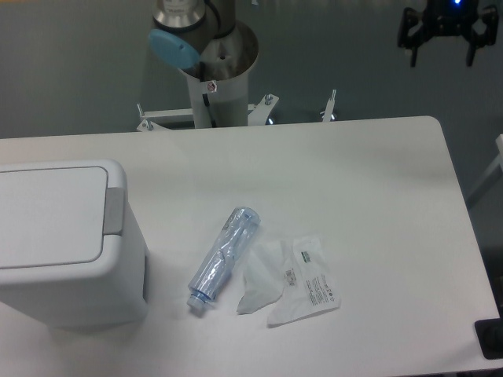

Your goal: Open the trash can

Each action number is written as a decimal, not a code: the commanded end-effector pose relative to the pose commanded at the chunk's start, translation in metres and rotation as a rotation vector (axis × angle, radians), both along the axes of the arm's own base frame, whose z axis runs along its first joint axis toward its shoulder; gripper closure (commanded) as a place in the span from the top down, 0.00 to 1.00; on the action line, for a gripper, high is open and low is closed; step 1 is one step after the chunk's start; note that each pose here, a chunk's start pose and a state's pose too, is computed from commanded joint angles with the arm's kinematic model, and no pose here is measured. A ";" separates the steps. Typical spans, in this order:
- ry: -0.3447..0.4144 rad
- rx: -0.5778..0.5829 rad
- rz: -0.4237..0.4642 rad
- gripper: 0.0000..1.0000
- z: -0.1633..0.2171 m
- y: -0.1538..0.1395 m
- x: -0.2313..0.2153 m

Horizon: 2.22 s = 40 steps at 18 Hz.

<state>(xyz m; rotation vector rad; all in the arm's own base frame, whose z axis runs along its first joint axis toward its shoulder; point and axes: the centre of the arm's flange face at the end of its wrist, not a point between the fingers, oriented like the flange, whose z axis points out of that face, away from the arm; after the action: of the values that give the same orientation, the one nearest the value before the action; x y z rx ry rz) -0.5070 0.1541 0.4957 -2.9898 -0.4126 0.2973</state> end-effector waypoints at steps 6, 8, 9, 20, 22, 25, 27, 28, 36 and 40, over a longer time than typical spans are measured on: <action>-0.002 0.031 0.004 1.00 0.000 0.004 0.002; -0.013 0.096 0.054 1.00 0.001 0.013 0.003; -0.022 0.135 0.092 1.00 0.001 0.018 0.004; -0.161 0.295 0.353 1.00 0.000 0.134 0.062; -0.183 0.352 0.372 1.00 0.007 0.160 0.078; -0.237 0.463 0.434 1.00 0.018 0.193 0.101; -0.255 0.469 0.416 1.00 0.014 0.220 0.124; -0.270 0.459 0.395 1.00 0.008 0.229 0.135; -0.325 0.465 0.347 1.00 0.004 0.288 0.196; -0.330 0.506 0.352 1.00 0.007 0.319 0.223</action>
<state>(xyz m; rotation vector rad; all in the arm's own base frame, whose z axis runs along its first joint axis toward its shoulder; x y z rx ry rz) -0.2844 0.4731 0.5028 -2.4527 -0.8965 -0.2481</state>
